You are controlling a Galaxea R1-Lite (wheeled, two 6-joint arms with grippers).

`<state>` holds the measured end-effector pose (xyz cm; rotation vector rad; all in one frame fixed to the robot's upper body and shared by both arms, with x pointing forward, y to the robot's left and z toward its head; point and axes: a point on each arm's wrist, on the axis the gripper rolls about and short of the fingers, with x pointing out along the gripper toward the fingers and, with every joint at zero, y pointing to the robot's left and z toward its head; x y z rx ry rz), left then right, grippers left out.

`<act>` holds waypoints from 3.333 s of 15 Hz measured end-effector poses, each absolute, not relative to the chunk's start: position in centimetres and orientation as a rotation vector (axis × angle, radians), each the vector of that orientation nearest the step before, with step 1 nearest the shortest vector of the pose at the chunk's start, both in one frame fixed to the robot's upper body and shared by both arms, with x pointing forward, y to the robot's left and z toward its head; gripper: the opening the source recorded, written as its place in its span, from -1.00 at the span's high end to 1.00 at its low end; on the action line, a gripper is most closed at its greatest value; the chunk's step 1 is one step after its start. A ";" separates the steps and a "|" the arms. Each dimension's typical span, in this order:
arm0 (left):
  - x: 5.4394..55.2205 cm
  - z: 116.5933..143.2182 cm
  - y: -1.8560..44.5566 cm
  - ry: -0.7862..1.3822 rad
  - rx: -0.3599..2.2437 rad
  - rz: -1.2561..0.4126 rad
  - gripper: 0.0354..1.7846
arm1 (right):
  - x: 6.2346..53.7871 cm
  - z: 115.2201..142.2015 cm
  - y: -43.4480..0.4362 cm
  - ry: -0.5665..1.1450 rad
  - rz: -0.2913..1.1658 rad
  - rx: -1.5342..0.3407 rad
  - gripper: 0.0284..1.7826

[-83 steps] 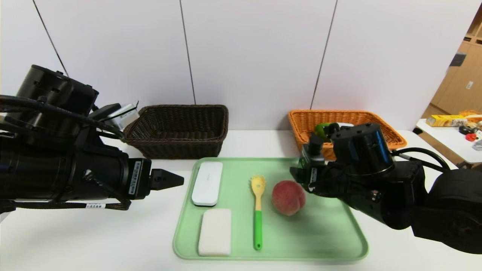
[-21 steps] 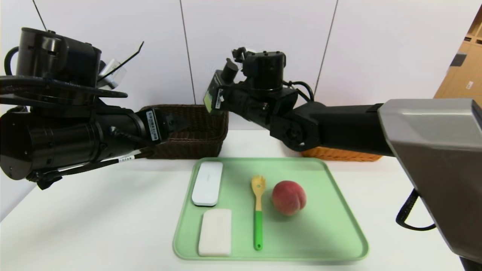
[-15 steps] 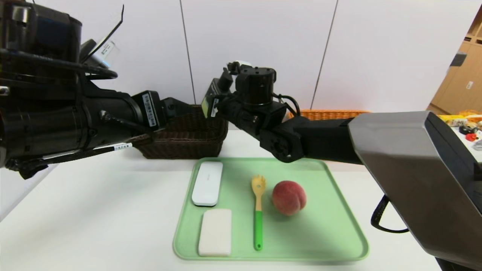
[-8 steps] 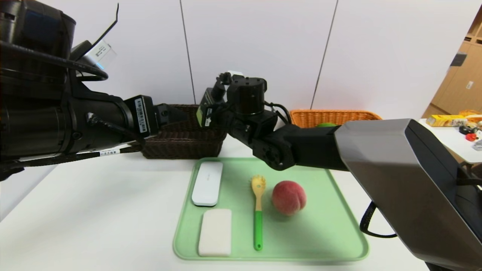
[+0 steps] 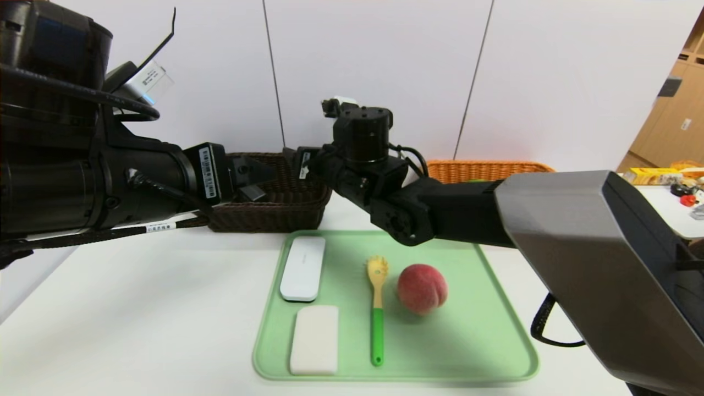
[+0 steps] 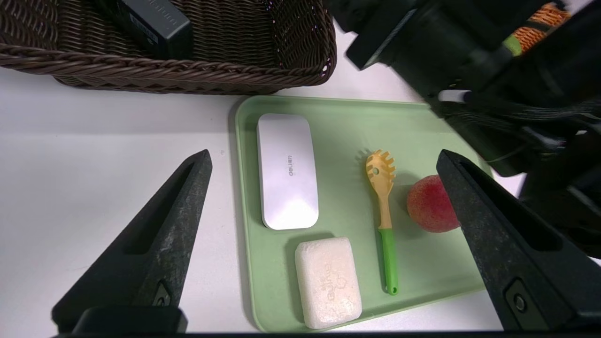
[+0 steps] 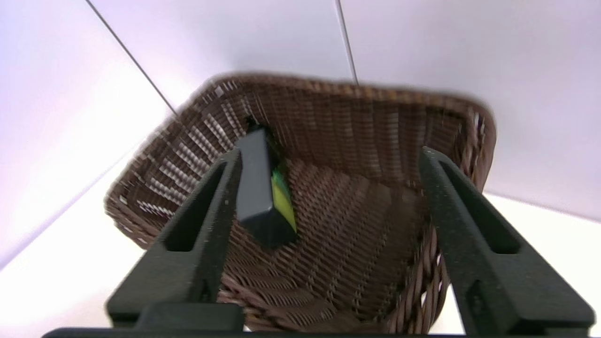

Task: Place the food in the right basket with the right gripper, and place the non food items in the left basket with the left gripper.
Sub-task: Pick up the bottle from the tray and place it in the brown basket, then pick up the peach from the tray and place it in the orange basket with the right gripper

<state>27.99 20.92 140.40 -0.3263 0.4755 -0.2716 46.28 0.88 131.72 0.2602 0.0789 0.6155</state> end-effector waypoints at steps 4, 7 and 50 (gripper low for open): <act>28.1 140.2 20.7 0.484 -0.316 -0.275 -0.89 | 44.1 137.9 -2.0 0.024 0.576 0.256 -0.66; 28.2 139.8 20.0 0.502 -0.303 -0.290 -0.89 | 41.4 141.0 -5.6 0.197 0.508 0.189 -0.75; 28.9 136.7 18.0 0.610 -0.240 -0.306 -0.89 | 38.7 128.6 -9.7 1.314 0.117 -0.058 -0.27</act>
